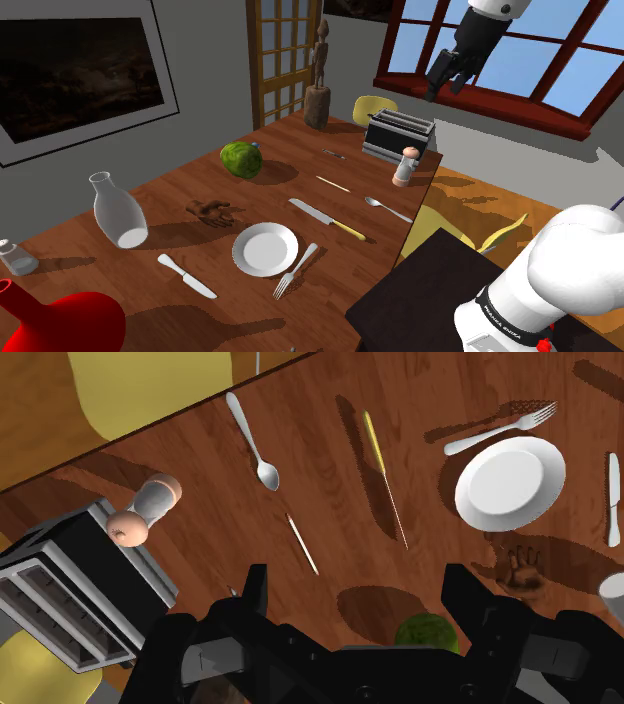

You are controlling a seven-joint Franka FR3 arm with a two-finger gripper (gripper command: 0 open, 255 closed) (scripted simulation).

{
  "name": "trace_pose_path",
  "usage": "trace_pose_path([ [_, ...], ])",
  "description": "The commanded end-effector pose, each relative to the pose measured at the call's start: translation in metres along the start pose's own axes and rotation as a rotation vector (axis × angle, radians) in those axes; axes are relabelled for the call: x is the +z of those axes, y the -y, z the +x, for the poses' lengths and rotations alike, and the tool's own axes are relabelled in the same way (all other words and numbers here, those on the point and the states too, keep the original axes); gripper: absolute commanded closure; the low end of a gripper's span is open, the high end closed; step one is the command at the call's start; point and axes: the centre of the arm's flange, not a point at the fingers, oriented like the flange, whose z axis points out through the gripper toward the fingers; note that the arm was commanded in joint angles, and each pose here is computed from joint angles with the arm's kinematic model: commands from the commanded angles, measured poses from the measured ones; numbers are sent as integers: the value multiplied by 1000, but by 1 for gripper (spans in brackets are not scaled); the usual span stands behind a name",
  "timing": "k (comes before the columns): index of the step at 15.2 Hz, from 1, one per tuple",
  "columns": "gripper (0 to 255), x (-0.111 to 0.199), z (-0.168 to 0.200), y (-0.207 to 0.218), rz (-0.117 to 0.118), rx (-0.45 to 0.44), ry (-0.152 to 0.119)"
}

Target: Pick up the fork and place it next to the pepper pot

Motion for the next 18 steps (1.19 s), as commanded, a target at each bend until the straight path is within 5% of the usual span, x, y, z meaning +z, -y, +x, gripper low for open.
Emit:
trace_pose_path([
  [1, 0, 0, 0, 0, 0, 0, 0],
  [18, 0, 172, -44, 141, -57, 437, 42],
])
